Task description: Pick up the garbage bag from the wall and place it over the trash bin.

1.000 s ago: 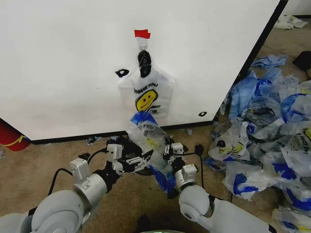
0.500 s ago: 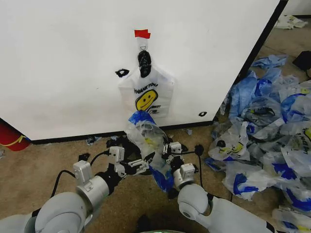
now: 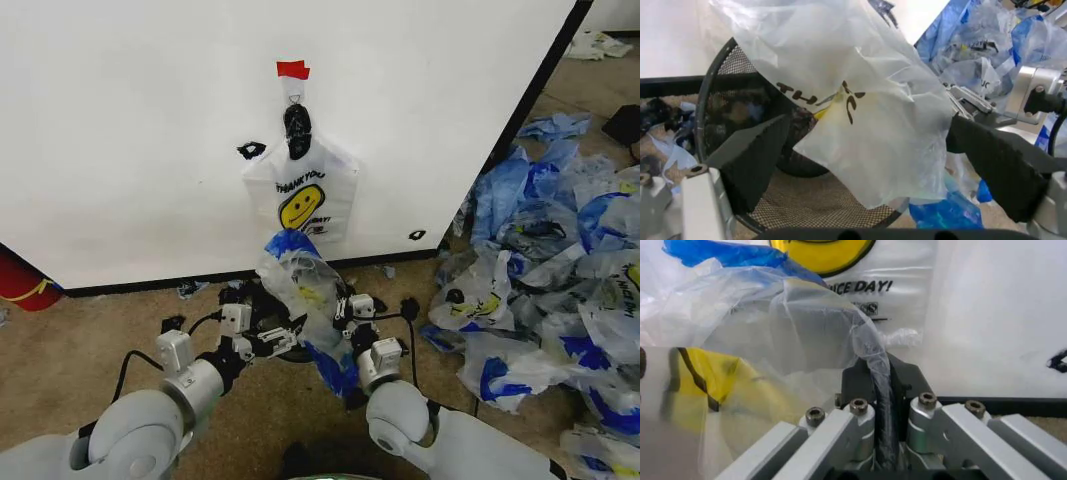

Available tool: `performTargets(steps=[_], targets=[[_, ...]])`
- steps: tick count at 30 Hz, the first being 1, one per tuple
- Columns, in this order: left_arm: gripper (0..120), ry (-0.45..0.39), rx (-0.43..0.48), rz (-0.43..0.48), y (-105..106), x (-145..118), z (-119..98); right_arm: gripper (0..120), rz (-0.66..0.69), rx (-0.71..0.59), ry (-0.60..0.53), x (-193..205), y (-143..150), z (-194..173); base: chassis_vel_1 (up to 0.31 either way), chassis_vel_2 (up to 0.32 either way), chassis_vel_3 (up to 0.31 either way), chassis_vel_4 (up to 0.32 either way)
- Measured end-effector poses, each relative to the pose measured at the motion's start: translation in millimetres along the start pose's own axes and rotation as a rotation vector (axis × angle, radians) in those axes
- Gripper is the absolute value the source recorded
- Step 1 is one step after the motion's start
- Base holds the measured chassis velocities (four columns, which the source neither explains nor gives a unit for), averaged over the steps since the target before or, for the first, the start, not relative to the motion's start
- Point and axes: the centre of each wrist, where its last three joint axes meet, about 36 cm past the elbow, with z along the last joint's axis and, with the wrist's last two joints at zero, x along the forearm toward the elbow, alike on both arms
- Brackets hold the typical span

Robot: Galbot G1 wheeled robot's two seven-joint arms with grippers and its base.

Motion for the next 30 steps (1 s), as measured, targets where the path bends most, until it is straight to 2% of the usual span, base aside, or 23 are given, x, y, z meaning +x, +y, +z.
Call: performTargets(steps=[12,17,18,22,25,30], targets=[[90,0.009,0.006,0.002,0,-4,8,1,0.000,0.000,-0.001,0,0,0,0.000,0.000,0.000,0.000],[70,0.010,0.008,-0.003,1,-5,9,1,0.001,-0.003,-0.004,0,0,0,0.000,0.000,0.000,0.000],[70,0.010,0.008,-0.003,1,-5,9,1,0.001,-0.003,-0.004,0,0,0,0.000,0.000,0.000,0.000],[52,0.013,0.008,-0.009,2,-5,11,1,0.005,-0.004,-0.005,0,0,0,0.000,0.000,0.000,0.000],[45,0.011,0.006,-0.011,3,-5,12,1,0.008,-0.006,-0.005,0,-1,0,0.000,0.000,0.000,0.000],[24,0.007,0.000,-0.018,4,-2,11,1,0.020,-0.018,-0.014,0,-4,-2,0.000,0.000,0.000,0.000]])
